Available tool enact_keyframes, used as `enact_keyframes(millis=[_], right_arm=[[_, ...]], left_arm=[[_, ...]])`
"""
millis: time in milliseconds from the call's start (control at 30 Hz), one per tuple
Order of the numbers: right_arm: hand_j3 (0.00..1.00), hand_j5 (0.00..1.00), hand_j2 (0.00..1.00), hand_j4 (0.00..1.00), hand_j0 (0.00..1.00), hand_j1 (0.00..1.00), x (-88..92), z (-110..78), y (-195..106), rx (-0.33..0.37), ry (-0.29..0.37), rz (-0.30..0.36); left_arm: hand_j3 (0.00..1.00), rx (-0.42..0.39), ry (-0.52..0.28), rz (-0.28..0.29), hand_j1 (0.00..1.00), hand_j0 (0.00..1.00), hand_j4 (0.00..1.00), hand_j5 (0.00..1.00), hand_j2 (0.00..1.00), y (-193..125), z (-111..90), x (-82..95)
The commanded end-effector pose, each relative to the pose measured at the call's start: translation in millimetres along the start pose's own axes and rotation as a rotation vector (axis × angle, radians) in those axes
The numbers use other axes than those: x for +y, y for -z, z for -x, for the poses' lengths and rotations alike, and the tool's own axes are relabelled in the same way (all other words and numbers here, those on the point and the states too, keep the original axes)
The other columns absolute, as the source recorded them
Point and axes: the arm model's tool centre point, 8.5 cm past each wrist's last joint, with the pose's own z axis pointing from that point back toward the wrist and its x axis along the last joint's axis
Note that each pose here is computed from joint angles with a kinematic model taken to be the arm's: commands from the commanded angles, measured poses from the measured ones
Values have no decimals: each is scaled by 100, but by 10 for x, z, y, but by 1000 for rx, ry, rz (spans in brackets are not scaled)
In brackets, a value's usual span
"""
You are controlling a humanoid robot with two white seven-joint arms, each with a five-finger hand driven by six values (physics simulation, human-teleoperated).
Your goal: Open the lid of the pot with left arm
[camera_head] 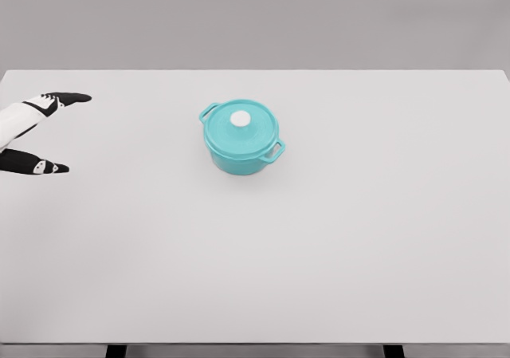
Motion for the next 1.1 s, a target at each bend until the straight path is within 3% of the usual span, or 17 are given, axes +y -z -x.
enact_keyframes(millis=[0,133,267,333,433,500,533,633,733,767,833,967,1000,1067], right_arm=[[100,100,100,100,100,100,-6,-7,1,-3,10,7],[100,100,100,100,100,100,-5,55,-11,14,0,5],[100,100,100,100,100,100,-5,24,-5,6,-2,5],[100,100,100,100,100,100,-5,29,-6,8,-3,5],[100,100,100,100,100,100,-5,24,-5,6,-2,5],[100,100,100,100,100,100,-4,24,-5,6,-2,4],[100,100,100,100,100,100,-5,29,-6,8,-3,5],[100,100,100,100,100,100,-5,24,-5,6,-2,5],[100,100,100,100,100,100,-5,29,-6,8,-3,5],[100,100,100,100,100,100,-5,29,-6,8,-3,5],[100,100,100,100,100,100,-5,24,-5,6,-2,5],[100,100,100,100,100,100,-5,29,-6,8,-3,5],[100,100,100,100,100,100,-5,24,-5,6,-2,5],[100,100,100,100,100,100,-5,29,-6,8,-3,5]], left_arm=[[100,1,-6,-3,100,100,100,100,100,-7,4,11],[100,4,15,14,100,100,100,100,100,13,-3,-5],[100,-7,177,75,100,100,100,100,100,195,-135,69],[100,-58,260,139,100,100,100,100,100,330,-341,-36],[100,-80,341,195,100,100,100,100,100,537,-422,-155],[100,-143,393,268,100,100,100,100,100,801,-558,-254],[100,-200,413,331,100,100,100,100,100,997,-666,-363],[100,-248,507,430,100,100,100,100,100,1343,-759,-260],[100,-314,631,514,100,100,100,100,100,1621,-990,-155],[100,-323,709,517,100,100,100,100,100,1728,-1079,-62],[100,-362,771,527,100,100,100,100,100,1955,-1239,-115],[100,-411,792,585,100,100,100,100,100,2435,-1428,-300],[100,-412,799,583,100,100,100,100,100,2457,-1444,-278],[100,-398,822,555,100,100,100,100,100,2500,-1478,-63]])
